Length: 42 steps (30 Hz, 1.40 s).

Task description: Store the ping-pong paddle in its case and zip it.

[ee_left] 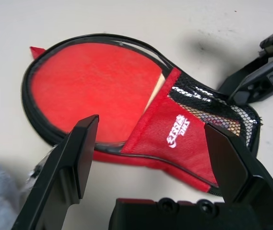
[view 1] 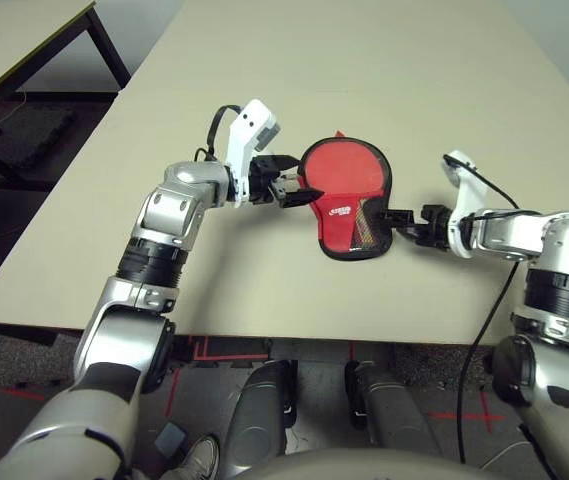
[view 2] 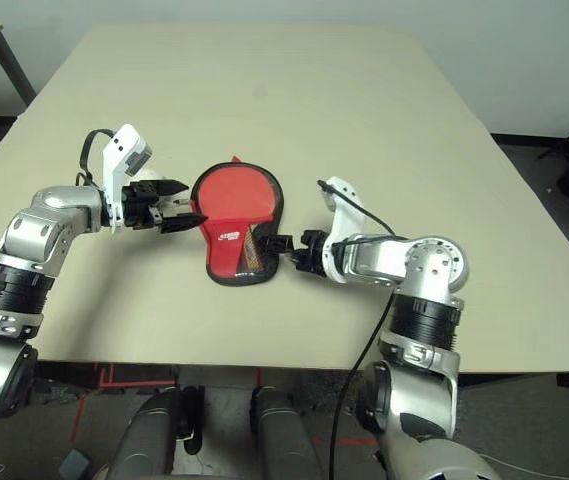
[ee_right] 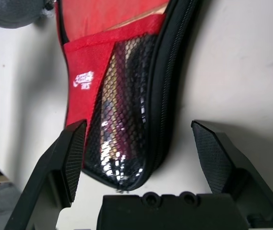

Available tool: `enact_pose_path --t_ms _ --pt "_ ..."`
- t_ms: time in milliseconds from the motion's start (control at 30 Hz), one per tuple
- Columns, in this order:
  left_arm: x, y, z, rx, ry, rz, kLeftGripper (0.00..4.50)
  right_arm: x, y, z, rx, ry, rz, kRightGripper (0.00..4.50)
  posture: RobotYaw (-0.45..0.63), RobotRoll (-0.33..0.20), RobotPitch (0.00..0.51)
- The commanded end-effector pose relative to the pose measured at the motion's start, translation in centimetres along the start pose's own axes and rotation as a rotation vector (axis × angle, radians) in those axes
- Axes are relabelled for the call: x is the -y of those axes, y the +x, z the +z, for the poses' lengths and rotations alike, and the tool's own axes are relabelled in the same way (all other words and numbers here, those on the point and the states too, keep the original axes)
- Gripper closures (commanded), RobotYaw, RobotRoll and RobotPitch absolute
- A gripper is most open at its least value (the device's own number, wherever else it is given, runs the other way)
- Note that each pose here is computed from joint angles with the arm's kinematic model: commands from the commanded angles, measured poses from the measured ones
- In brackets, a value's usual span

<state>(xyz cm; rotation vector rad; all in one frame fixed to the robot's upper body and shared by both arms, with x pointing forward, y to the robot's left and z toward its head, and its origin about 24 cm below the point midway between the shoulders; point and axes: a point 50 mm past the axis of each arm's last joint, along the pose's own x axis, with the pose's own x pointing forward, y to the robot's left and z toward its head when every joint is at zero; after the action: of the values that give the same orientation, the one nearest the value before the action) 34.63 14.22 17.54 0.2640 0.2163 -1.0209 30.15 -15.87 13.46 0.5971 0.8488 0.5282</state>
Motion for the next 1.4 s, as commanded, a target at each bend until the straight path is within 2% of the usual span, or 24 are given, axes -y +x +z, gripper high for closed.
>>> enact_pose_path --t_ms 33,167,267,533,600,700,933,1200,1400 --pt "0.2 0.0 0.0 0.008 -0.008 -0.004 0.0 0.2 1.8 -2.3 -0.128 0.07 0.032 0.03 0.04 0.0 0.134" --pt "0.1 0.0 0.2 0.013 -0.006 0.004 0.0 -0.5 2.9 -2.8 -0.156 0.128 0.074 0.03 0.04 0.0 0.133" --pt "-0.1 0.0 0.3 0.019 -0.005 0.015 0.0 -0.7 3.7 -3.1 -0.178 0.178 0.08 0.58 0.04 0.0 0.132" --pt "-0.4 -0.1 0.3 0.025 -0.006 0.041 0.0 -0.4 4.4 -2.8 -0.174 0.25 0.036 2.97 0.05 0.0 0.129" --pt "-0.4 -0.1 0.4 0.026 -0.006 0.043 0.0 -0.4 4.3 -2.7 -0.167 0.252 0.027 3.72 0.05 0.0 0.129" --pt "-0.5 0.0 0.4 0.03 -0.005 0.047 0.0 -0.5 4.3 -2.7 -0.17 0.242 0.028 4.48 0.05 0.0 0.129" --pt "-0.8 -0.1 0.6 0.032 0.001 0.058 0.0 -0.2 2.8 -3.4 -0.21 0.144 0.05 4.48 0.04 0.0 0.134" --pt "-1.3 -0.3 0.5 0.026 0.009 0.07 0.0 0.6 -2.3 -6.0 -0.347 -0.04 0.094 4.48 0.03 0.0 0.142" --pt "-1.4 -0.2 0.4 0.024 0.011 0.071 0.0 0.4 -4.6 -6.0 -0.368 -0.109 0.132 4.48 0.01 0.0 0.143"
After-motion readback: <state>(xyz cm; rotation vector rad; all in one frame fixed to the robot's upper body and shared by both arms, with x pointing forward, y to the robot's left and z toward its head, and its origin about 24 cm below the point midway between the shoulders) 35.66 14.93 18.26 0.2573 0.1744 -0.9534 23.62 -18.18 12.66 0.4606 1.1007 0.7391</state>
